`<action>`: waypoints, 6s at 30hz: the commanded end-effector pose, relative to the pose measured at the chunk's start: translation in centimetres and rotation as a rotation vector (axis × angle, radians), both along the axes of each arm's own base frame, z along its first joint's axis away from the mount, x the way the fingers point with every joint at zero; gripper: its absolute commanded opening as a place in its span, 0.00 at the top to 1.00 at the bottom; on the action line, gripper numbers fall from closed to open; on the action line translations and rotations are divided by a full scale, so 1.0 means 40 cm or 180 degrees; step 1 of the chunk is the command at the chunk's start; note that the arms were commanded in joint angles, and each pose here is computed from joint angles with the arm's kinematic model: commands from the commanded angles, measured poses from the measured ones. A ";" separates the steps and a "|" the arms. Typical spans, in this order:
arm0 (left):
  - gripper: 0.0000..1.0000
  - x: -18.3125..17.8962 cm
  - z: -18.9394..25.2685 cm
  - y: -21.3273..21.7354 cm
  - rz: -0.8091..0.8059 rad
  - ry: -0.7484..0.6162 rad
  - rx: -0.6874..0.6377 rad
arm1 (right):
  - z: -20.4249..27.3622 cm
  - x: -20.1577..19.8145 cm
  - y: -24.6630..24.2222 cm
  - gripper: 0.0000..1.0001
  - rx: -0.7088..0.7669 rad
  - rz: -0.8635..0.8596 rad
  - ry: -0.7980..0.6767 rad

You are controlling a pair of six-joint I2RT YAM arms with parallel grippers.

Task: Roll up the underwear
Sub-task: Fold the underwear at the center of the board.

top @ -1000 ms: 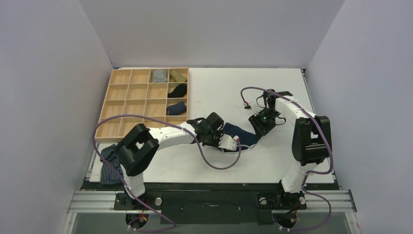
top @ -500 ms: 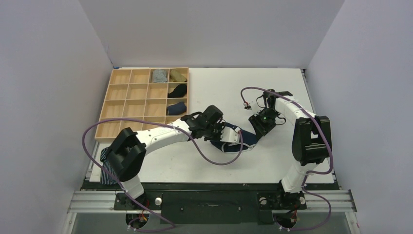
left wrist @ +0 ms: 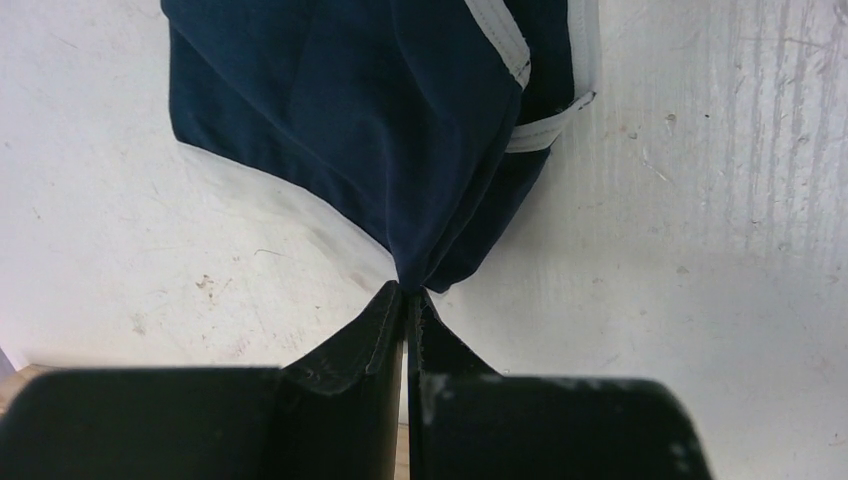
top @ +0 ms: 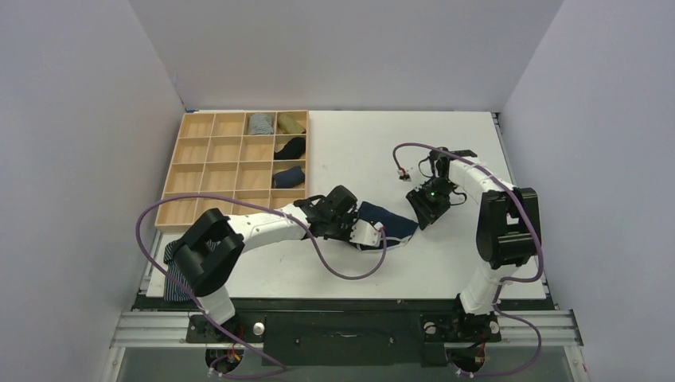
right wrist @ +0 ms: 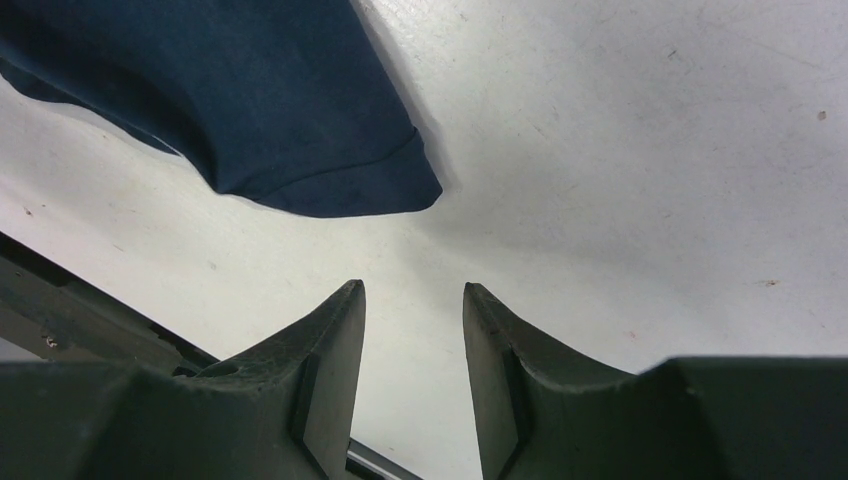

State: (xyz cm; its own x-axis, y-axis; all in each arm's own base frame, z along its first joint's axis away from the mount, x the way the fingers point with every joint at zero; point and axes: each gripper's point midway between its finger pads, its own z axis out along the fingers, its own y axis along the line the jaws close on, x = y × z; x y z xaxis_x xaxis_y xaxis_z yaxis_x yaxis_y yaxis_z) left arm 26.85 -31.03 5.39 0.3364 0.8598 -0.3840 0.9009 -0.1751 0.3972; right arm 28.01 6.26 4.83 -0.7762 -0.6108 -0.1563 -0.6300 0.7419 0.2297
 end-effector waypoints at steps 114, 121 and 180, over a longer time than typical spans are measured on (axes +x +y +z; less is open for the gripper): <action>0.03 0.304 -0.030 -0.097 0.3356 0.1031 -0.2119 | -0.088 0.020 0.100 0.66 0.0032 -0.0538 -0.0210; 0.03 0.316 -0.063 -0.070 0.3478 0.0840 -0.1975 | -0.115 0.019 0.044 0.68 -0.0477 -0.0576 -0.0304; 0.03 0.102 -0.051 0.045 0.2530 0.0496 -0.0907 | -0.065 0.003 0.056 0.67 -0.0703 -0.0063 -0.0456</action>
